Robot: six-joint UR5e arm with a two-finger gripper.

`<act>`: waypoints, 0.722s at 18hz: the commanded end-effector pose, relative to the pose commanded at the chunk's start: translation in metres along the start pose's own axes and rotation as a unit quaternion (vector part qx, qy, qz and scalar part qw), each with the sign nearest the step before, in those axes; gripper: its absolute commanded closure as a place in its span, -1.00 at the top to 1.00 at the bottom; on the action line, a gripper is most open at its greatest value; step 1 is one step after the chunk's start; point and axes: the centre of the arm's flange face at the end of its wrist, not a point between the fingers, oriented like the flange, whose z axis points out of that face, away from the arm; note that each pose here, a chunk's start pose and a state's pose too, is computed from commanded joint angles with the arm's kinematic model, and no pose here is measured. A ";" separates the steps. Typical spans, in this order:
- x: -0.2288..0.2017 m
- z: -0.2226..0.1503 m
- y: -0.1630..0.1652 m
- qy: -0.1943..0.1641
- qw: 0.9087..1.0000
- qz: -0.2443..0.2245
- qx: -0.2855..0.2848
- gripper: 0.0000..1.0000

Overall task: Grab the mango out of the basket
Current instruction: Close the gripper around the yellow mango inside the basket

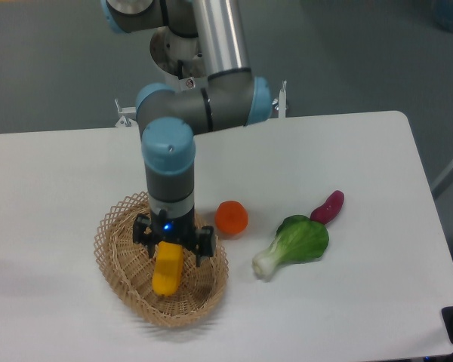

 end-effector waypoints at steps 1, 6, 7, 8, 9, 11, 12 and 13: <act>-0.001 0.005 -0.001 0.000 1.000 -0.001 -0.003 1.00; -0.003 0.019 -0.009 -0.002 1.000 0.000 0.003 1.00; -0.001 0.021 -0.011 -0.003 1.000 0.003 0.002 1.00; 0.000 0.026 -0.013 -0.008 1.000 0.006 0.000 1.00; 0.000 0.029 -0.014 -0.015 1.000 0.007 -0.004 1.00; 0.009 0.032 -0.014 -0.019 1.000 0.014 -0.008 1.00; 0.011 0.032 -0.014 -0.020 1.000 0.016 -0.007 1.00; 0.011 0.033 -0.013 -0.019 1.000 0.016 -0.008 1.00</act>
